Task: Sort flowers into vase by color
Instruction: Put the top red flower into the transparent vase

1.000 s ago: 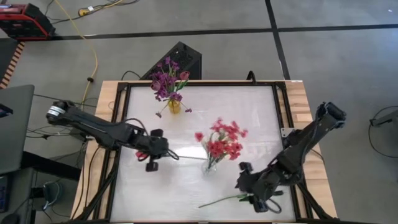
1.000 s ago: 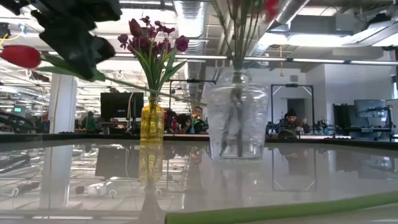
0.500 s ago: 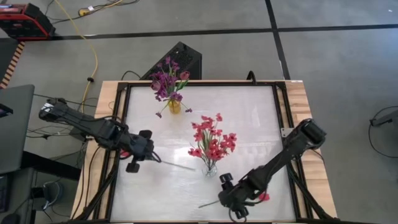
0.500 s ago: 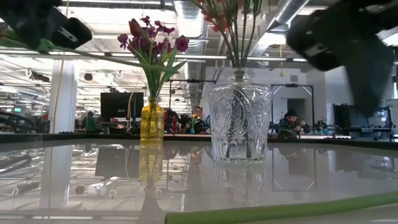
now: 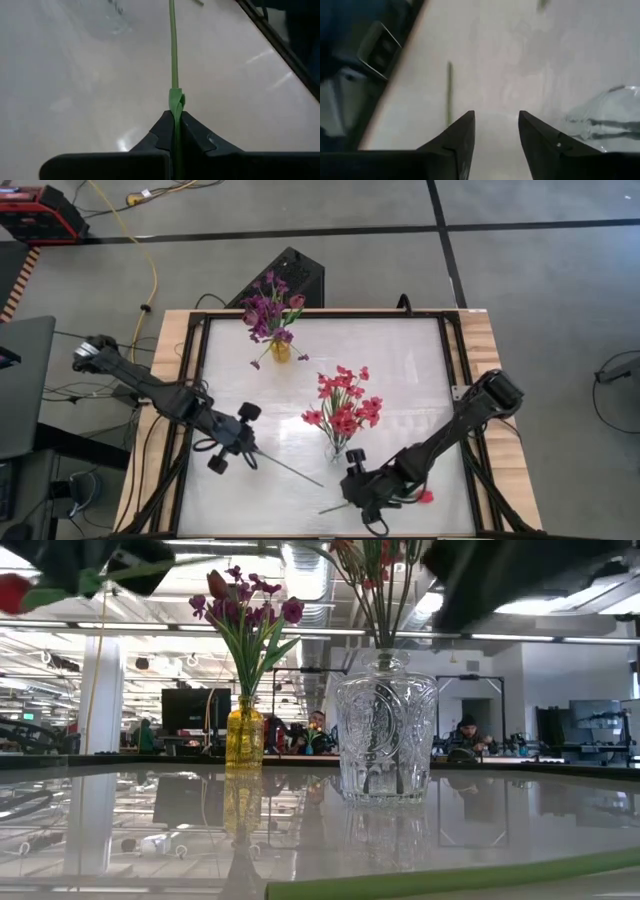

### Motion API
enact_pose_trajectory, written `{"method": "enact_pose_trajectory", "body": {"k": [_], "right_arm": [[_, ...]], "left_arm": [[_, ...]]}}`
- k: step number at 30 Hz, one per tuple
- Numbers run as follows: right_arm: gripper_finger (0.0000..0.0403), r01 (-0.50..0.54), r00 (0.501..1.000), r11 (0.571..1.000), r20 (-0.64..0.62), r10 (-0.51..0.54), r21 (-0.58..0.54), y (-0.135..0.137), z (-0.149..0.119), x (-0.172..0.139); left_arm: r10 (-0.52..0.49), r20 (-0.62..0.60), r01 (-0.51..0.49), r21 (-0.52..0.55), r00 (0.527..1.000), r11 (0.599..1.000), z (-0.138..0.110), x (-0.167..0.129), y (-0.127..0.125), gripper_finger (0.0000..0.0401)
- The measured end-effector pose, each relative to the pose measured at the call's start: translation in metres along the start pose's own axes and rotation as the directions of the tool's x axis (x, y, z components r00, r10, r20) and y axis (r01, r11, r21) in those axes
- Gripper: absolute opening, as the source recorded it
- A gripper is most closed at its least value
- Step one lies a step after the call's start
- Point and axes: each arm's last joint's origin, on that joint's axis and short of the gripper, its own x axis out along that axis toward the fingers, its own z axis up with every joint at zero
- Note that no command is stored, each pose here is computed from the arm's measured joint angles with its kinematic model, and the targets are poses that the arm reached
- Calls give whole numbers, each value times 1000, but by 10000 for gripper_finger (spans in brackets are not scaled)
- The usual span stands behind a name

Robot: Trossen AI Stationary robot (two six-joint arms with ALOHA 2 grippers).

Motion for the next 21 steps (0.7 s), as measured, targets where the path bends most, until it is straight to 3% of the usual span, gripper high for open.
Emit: {"method": "enact_pose_trajectory", "body": {"k": [6,12,16,21], "right_arm": [[174,-70,993,959,115,39,274,-1,27,-32],[210,-59,992,879,129,-2,473,-6,29,-30],[244,-57,993,865,120,-4,499,-9,29,-26],[261,-82,983,863,182,-11,498,-8,35,-28]], "left_arm": [[99,-47,-87,203,994,975,33,12,-12,2],[265,-112,-193,433,958,880,58,43,-26,2],[334,-118,-218,553,935,804,74,63,-33,2],[388,-104,-242,627,916,740,90,79,-39,2]]}}
